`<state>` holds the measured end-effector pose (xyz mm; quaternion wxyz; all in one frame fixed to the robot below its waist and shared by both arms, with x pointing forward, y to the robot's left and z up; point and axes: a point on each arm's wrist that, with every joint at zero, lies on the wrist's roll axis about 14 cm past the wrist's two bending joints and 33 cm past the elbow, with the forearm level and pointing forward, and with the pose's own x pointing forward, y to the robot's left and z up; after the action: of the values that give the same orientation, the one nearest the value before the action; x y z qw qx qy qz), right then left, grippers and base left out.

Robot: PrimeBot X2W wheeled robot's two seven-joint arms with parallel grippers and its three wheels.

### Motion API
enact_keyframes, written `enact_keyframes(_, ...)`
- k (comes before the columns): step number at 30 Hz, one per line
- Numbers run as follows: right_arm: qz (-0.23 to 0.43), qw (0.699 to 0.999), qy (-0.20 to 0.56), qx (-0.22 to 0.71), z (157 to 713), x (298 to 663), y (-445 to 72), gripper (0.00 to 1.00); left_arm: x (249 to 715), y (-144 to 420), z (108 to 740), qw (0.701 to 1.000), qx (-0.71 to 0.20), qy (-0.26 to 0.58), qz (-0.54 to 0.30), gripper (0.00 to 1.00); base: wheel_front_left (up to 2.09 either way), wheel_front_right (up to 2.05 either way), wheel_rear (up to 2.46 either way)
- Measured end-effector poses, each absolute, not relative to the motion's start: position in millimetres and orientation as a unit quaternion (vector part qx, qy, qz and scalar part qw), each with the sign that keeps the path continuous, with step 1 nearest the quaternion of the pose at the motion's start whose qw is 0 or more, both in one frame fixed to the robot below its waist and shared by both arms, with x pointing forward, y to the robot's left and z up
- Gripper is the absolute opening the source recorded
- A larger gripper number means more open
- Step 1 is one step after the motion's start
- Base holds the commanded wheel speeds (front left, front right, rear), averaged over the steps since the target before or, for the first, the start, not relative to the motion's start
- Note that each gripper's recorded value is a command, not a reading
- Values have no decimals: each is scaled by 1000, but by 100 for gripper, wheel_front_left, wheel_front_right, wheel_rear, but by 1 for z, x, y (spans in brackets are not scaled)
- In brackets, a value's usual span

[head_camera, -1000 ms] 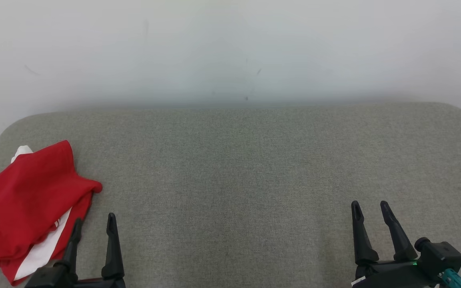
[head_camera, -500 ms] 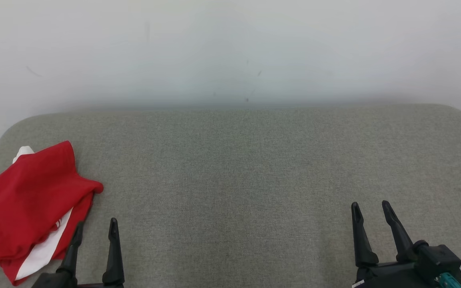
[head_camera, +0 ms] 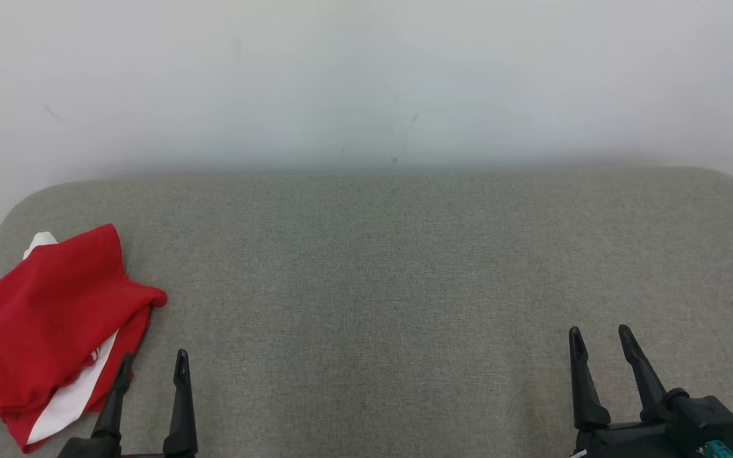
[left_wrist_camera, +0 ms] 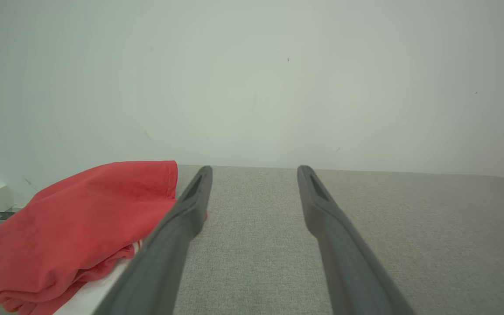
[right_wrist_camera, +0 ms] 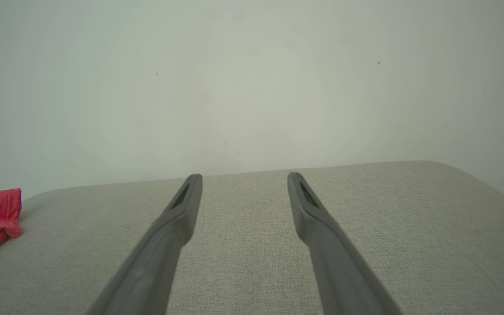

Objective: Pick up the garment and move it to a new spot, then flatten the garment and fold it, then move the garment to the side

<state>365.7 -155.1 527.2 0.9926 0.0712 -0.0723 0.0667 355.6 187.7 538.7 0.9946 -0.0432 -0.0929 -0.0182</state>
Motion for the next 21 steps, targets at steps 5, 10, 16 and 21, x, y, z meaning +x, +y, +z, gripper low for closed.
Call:
enact_keyframes(5, 65, 993, -67, 74, 525, 366, -156, 100, 355, 189, 538, 995, -44, -92, -16, 100, 0, 0, 0)
enact_keyframes(10, 65, 993, -62, 78, 524, 367, -156, 100, 354, 190, 535, 995, -52, -88, -16, 100, 0, 0, 0)
enact_keyframes(16, 66, 993, -61, 78, 523, 367, -155, 100, 354, 190, 534, 995, -56, -86, -17, 100, 0, 0, 0)
enact_keyframes(21, 68, 993, -58, 79, 522, 368, -153, 100, 352, 192, 530, 995, -55, -80, -16, 100, 0, 0, 0)
